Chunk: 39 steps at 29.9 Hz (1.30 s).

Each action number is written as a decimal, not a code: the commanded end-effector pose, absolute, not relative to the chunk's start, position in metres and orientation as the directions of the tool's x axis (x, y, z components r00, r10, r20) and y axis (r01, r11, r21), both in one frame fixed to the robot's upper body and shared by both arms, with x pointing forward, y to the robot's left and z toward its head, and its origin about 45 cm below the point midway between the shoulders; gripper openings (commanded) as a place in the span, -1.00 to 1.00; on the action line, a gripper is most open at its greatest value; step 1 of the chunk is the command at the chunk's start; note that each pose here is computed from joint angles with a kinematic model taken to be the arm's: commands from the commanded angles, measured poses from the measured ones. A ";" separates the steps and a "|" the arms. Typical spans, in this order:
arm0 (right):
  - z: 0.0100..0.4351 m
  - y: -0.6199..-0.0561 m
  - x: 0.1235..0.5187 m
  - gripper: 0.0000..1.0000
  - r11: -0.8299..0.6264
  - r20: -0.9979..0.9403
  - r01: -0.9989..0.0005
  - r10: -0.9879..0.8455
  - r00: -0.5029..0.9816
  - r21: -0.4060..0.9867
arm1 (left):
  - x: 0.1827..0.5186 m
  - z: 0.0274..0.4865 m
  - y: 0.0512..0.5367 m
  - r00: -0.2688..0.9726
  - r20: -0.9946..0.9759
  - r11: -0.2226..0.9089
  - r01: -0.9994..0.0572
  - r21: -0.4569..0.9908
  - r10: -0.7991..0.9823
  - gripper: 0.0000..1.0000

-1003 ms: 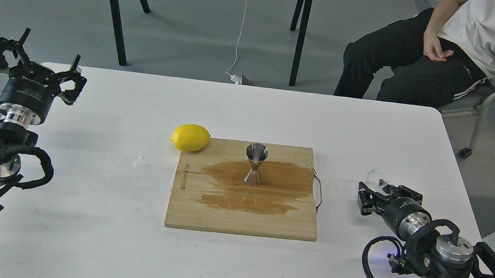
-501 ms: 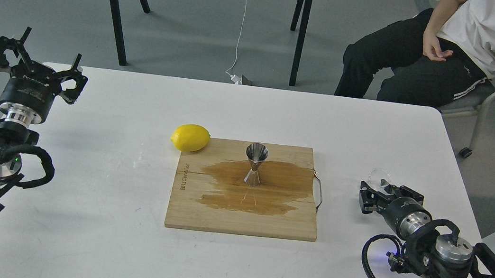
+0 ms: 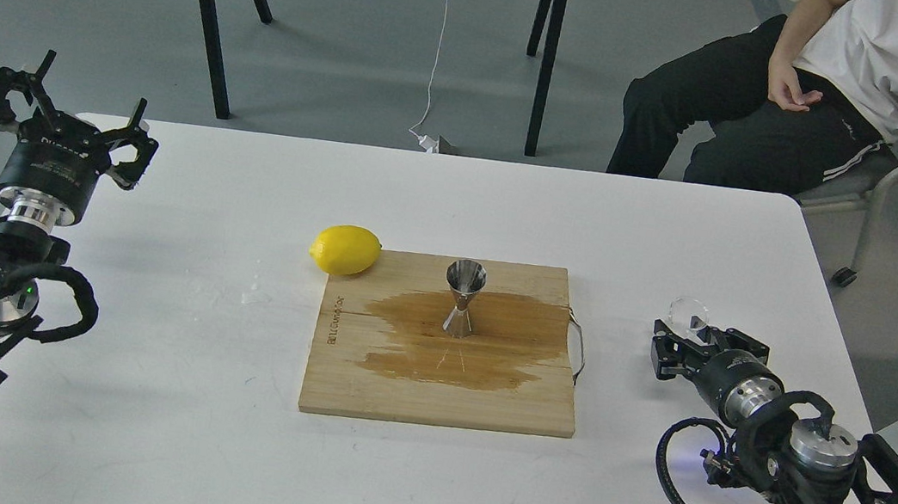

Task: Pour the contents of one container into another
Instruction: 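Open the right gripper to release the glass cup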

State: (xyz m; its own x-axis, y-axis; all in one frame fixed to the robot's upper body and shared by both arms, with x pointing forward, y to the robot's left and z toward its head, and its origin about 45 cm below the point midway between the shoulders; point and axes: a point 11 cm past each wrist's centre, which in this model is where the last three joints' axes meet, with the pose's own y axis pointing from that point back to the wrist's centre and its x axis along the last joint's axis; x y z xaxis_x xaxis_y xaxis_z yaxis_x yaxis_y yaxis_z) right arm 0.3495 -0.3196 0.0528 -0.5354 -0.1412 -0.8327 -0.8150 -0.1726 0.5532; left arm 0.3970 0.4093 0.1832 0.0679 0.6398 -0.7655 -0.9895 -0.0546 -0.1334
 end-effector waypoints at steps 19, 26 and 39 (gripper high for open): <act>0.052 -0.321 0.349 0.32 -0.170 -0.839 -0.822 -0.146 -0.524 0.543 | 0.397 0.183 0.410 0.067 -0.766 -0.056 -0.990 -0.133 0.639 1.00; 0.052 -0.322 0.349 -0.16 -0.165 -0.838 -0.823 -0.144 -0.526 0.544 | 0.397 0.183 0.410 0.067 -0.766 -0.056 -0.990 -0.133 0.639 1.00; 0.053 -0.321 0.349 0.44 -0.167 -0.840 -0.824 -0.147 -0.523 0.542 | 0.397 0.183 0.410 0.067 -0.765 -0.055 -0.990 -0.133 0.640 1.00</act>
